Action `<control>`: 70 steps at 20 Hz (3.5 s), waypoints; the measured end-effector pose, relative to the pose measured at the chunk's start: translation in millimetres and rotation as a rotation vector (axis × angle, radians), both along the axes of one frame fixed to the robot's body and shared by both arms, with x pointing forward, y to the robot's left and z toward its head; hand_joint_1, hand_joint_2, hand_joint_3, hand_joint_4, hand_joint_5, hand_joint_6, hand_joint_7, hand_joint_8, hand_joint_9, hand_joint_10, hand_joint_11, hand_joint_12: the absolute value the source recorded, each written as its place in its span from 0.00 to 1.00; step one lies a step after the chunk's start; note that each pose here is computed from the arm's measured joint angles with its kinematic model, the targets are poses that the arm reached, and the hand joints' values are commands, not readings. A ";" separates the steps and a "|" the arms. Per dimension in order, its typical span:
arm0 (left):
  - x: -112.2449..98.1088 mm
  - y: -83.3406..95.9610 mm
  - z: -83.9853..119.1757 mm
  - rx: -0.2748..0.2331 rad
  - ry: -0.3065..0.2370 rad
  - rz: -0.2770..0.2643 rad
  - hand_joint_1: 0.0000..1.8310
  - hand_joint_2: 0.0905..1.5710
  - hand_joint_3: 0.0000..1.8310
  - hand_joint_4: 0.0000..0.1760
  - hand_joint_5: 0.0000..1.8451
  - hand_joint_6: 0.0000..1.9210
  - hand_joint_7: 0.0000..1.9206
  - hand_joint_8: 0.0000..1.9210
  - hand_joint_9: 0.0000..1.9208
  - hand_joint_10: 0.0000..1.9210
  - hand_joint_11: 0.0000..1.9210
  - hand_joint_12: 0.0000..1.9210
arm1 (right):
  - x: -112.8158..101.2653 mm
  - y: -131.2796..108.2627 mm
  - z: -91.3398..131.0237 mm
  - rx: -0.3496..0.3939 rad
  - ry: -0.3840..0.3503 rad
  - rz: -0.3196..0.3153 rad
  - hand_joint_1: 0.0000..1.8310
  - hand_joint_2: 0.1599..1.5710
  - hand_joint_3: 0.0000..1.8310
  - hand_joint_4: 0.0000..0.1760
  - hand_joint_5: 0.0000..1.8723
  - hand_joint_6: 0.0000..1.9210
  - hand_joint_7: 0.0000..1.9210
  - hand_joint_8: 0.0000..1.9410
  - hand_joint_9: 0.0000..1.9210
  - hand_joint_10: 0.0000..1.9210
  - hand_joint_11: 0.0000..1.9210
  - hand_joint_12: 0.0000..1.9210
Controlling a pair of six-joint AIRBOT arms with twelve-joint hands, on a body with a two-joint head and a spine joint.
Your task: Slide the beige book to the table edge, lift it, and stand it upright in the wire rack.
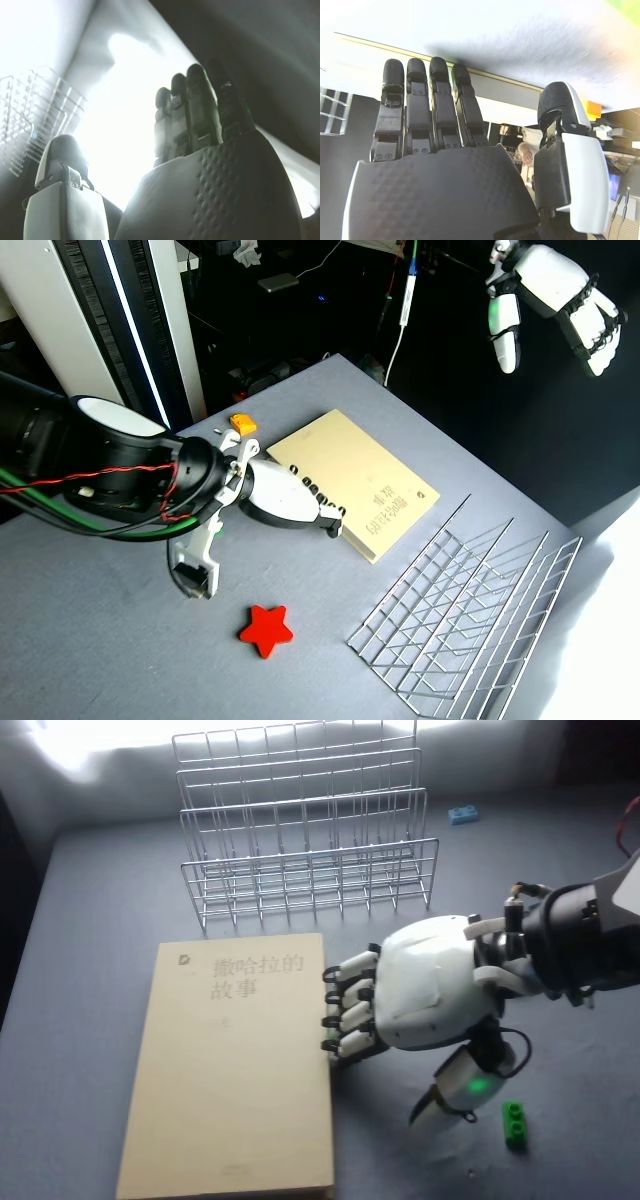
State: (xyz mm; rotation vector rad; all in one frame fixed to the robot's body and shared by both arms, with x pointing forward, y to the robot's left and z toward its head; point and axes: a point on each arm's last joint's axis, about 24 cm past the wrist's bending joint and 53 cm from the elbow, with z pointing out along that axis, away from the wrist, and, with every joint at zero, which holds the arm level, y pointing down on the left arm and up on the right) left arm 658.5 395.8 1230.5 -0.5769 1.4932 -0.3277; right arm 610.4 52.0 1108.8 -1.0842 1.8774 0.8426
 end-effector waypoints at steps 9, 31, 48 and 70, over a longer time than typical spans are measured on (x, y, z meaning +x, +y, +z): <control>-40.9 50.8 -46.0 -0.228 0.121 0.335 0.18 0.67 0.00 0.00 0.16 0.00 0.16 0.00 0.15 0.00 0.00 0.35 | 3.4 25.3 6.1 0.042 -0.017 -0.026 0.08 0.70 0.00 0.00 0.15 0.00 0.16 0.00 0.15 0.00 0.00 0.42; -44.1 -10.9 -122.5 -0.925 0.149 0.262 0.28 0.64 0.00 0.00 0.15 0.00 0.16 0.00 0.16 0.00 0.00 0.41 | -11.8 87.3 18.4 0.105 -0.017 0.022 0.12 0.70 0.00 0.00 0.16 0.00 0.16 0.00 0.15 0.00 0.00 0.37; -35.2 -0.6 -175.3 -1.133 0.327 0.316 0.36 0.61 0.00 0.00 0.15 0.00 0.17 0.00 0.17 0.00 0.00 0.42 | 7.1 104.5 17.8 0.110 -0.051 -0.003 0.10 0.70 0.00 0.00 0.17 0.01 0.17 0.00 0.15 0.00 0.00 0.42; -25.7 16.2 -163.1 -1.107 0.283 0.310 0.35 0.61 0.00 0.00 0.13 0.00 0.14 0.00 0.15 0.00 0.00 0.38 | 0.5 136.7 23.1 0.135 -0.061 0.015 0.12 0.70 0.00 0.00 0.17 0.00 0.17 0.00 0.16 0.00 0.00 0.45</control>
